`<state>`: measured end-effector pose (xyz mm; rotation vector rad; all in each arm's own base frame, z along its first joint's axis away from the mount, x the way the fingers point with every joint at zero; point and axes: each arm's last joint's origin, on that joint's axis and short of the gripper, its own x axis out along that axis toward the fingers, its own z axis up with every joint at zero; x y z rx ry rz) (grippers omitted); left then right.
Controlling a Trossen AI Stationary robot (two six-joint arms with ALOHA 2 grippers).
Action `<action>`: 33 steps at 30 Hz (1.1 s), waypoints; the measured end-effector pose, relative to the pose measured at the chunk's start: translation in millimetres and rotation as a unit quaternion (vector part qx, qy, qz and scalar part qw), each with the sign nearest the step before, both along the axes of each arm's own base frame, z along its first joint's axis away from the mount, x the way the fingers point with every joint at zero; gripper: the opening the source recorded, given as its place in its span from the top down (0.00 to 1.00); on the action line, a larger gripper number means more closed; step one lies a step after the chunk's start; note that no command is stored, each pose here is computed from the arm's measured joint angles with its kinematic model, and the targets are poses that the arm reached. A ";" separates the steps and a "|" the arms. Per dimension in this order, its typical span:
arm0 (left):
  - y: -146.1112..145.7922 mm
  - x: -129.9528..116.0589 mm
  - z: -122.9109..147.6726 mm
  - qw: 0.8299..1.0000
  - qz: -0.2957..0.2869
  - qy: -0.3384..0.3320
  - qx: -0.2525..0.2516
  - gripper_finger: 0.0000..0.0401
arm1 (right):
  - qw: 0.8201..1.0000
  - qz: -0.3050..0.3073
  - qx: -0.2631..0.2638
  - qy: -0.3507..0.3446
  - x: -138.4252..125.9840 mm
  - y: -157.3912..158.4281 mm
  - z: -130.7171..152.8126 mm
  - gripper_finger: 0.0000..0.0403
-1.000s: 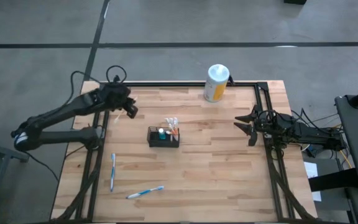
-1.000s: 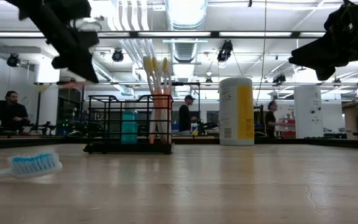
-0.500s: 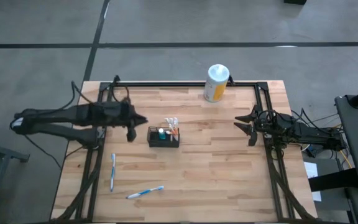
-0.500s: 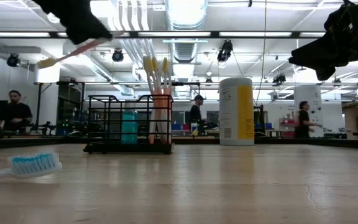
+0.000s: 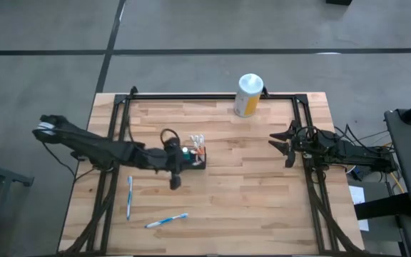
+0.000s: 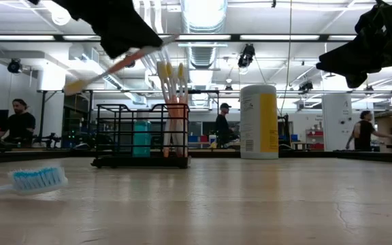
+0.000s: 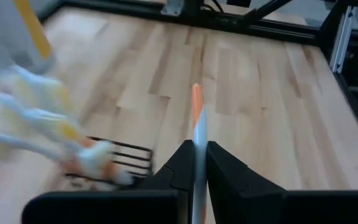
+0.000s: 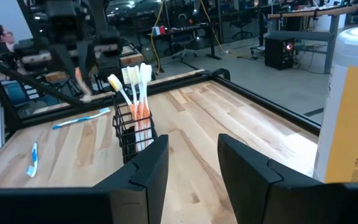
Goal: Pick & Place toothbrushing station
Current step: Put the orange toothbrush into the right section of the wire organizer
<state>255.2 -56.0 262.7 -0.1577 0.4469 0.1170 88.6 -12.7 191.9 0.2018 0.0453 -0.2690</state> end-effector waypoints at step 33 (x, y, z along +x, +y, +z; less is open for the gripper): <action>-32.4 55.5 -109.5 0.993 -0.024 0.116 -0.025 0.89 | 1.000 0.000 0.000 0.000 0.0 0.0 0.0 0.67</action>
